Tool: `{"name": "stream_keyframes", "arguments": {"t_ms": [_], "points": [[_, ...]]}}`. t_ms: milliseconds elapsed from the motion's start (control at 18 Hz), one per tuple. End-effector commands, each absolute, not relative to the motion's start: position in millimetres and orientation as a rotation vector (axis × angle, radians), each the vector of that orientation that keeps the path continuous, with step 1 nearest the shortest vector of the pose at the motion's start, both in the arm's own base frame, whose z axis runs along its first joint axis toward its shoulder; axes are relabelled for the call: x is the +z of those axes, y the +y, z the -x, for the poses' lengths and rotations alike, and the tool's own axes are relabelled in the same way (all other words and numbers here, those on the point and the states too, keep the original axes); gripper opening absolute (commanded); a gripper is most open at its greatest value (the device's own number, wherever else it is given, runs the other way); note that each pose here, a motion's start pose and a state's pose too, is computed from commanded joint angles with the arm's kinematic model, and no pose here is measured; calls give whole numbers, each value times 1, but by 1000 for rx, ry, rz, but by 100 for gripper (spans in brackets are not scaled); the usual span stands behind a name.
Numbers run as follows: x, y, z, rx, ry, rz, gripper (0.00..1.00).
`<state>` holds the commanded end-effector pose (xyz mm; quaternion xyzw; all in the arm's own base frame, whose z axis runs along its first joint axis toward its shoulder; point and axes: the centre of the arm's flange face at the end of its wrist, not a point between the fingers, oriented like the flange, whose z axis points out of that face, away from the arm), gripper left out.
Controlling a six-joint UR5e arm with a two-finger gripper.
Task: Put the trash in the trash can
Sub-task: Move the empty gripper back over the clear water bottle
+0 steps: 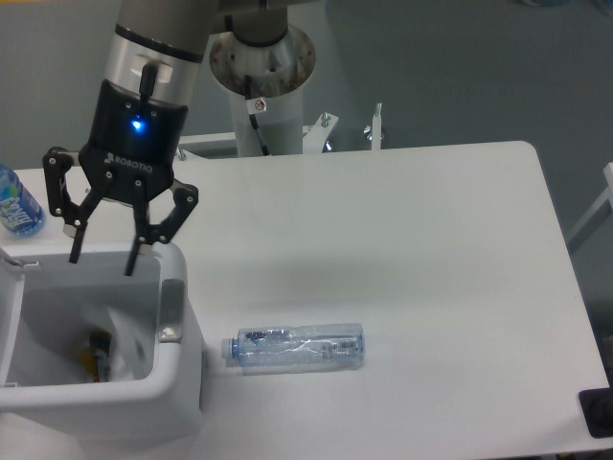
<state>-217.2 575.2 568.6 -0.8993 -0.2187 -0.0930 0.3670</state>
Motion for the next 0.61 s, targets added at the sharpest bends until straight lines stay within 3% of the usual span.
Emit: {"name": "stream_keyframes", "arguments": {"t_ms": [333,611], "points": [[556,548,290,38,-726,2294,100],[494,516,349,234,-424,2512,100]]}}
